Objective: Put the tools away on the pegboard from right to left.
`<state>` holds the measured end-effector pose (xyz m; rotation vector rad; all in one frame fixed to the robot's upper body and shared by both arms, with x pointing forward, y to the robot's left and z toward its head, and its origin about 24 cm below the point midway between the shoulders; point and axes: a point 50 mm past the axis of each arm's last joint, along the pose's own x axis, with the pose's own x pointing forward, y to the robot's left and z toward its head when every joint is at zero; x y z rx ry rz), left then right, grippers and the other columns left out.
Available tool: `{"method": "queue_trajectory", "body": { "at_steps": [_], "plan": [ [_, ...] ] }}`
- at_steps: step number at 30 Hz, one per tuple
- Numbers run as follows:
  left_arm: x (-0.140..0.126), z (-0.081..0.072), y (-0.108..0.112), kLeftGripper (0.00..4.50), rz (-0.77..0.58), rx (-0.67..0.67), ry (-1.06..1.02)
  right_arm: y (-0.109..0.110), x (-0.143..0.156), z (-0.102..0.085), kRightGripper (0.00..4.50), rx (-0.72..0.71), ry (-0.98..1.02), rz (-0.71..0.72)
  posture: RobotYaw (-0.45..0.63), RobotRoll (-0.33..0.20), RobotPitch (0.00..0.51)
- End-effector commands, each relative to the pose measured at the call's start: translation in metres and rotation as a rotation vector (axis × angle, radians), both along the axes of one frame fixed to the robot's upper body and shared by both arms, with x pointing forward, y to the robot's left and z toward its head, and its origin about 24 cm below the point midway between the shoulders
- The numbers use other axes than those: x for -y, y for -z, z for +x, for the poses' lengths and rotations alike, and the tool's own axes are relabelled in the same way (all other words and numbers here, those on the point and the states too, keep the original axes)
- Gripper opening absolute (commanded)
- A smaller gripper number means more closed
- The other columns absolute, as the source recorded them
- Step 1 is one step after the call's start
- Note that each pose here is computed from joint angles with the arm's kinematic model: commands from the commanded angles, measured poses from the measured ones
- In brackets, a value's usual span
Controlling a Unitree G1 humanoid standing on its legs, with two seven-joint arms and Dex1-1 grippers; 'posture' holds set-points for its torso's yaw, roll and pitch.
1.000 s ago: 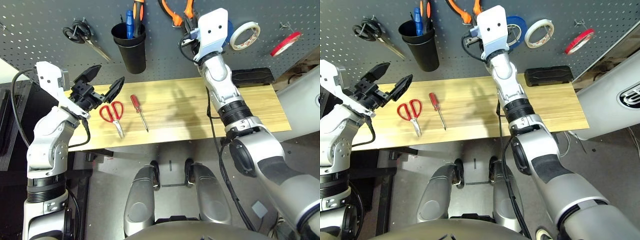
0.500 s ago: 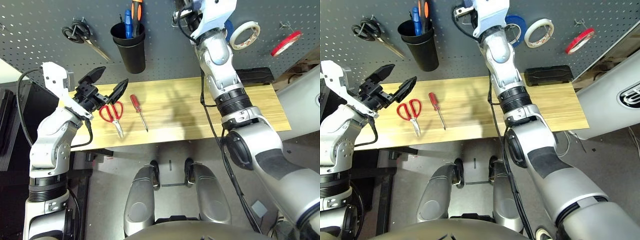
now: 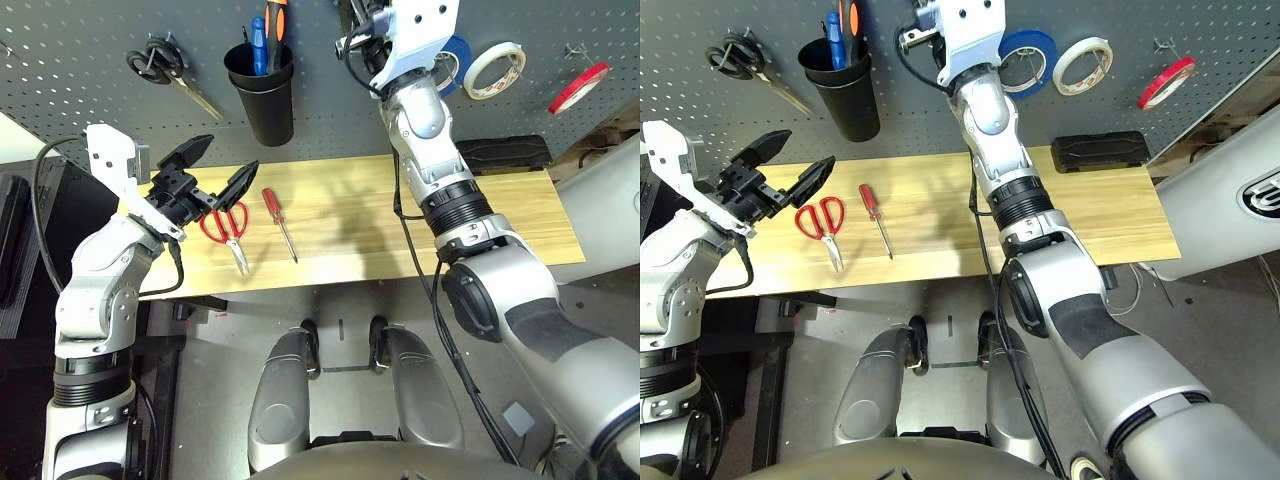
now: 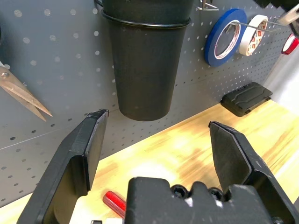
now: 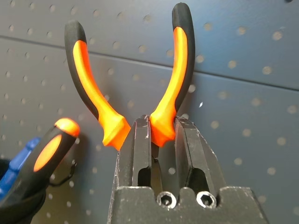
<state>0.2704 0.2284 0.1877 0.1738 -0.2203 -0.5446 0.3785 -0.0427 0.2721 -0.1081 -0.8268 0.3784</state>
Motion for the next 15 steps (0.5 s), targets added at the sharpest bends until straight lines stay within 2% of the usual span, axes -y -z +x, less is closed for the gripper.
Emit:
{"method": "queue_trajectory", "body": {
  "at_steps": [1, 7, 15],
  "plan": [
    [0.001, -0.002, -0.001, 4.5, 0.017, 0.002, 0.013, -0.007, -0.004, -0.003, 0.54, 0.064, -0.015, -0.027, 0.11, 0.0, 0.283],
    [-0.003, 0.001, -0.024, 4.5, -0.108, 0.071, -0.026, -0.01, -0.003, -0.001, 0.54, 0.086, -0.011, -0.053, 0.12, 0.0, 0.283],
    [-0.006, -0.004, -0.029, 4.5, -0.143, 0.077, -0.042, -0.014, 0.001, 0.002, 0.54, 0.101, 0.013, -0.068, 0.12, 0.0, 0.282]
  ]
}}
